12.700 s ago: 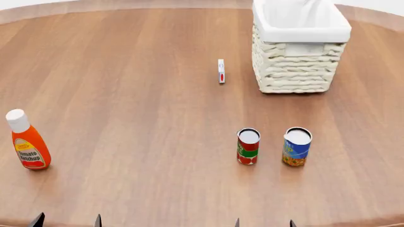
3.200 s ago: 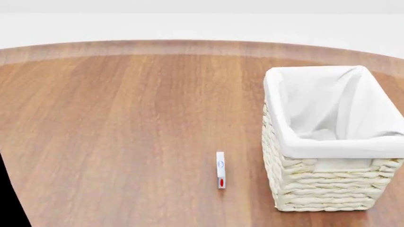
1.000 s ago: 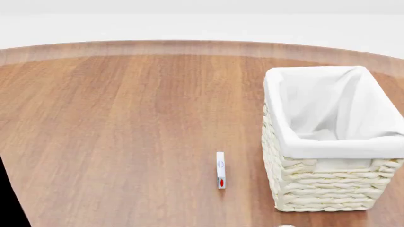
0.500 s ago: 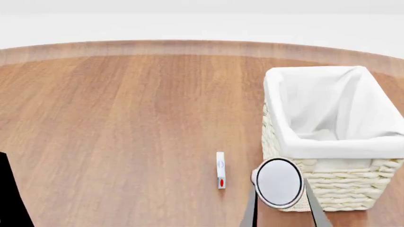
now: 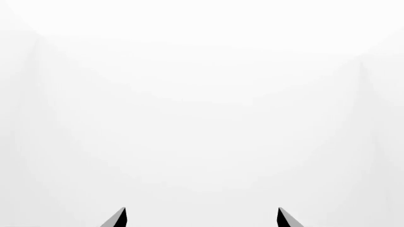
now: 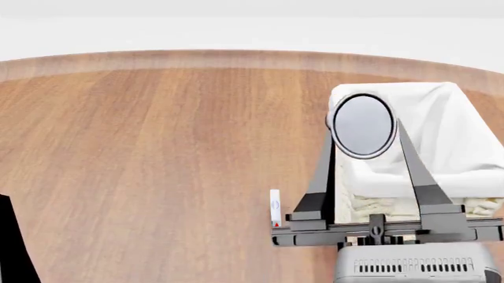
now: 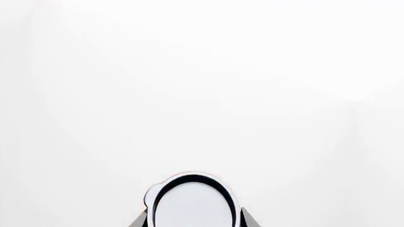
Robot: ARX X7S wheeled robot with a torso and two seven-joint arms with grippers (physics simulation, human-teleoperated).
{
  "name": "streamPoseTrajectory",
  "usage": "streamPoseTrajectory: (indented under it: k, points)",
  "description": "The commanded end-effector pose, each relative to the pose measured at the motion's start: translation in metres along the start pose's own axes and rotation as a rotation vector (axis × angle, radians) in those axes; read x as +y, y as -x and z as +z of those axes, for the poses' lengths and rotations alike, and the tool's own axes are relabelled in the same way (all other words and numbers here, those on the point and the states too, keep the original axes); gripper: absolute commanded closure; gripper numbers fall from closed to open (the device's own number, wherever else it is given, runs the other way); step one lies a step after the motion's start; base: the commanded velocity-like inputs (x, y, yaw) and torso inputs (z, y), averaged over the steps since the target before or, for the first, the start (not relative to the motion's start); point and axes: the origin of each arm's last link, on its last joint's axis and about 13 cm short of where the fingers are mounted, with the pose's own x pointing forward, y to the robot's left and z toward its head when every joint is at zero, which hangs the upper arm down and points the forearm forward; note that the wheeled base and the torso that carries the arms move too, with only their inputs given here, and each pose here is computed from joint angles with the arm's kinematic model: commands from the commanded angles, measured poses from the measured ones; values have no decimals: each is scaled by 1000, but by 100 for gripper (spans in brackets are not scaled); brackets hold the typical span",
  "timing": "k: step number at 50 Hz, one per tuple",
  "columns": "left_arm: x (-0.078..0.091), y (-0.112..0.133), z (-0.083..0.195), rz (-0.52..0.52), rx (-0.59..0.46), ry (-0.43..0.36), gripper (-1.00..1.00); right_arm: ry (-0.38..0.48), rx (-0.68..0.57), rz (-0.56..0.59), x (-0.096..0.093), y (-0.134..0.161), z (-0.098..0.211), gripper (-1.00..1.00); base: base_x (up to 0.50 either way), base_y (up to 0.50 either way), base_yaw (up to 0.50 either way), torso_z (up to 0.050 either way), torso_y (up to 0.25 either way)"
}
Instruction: Pick up the tomato sauce, and put it in the basket.
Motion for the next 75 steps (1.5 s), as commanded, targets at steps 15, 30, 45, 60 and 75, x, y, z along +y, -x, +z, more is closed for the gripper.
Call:
streamPoseTrajectory:
  k: [15,30,45,60,75]
  points:
    - [2,4,1,10,2,-6,-100,82,-86,-82,-30,-65,7,100,0,0,0,0,0]
    - [1,4,5,8,-11,-4,-100,77,110,-89,-43,-112,-49,100,0,0,0,0,1]
    - [4,9,19,10,-35,-14,-100,17,452,0,-38,-160,-103,100,0,0,0,0,0]
    - [12,13,24,44,-45,-40,-100,-77,785,62,-44,-176,-88,100,0,0,0,0,1]
    - [17,15,22,67,-35,-56,-100,-185,969,-32,-52,-162,-94,100,0,0,0,0,0]
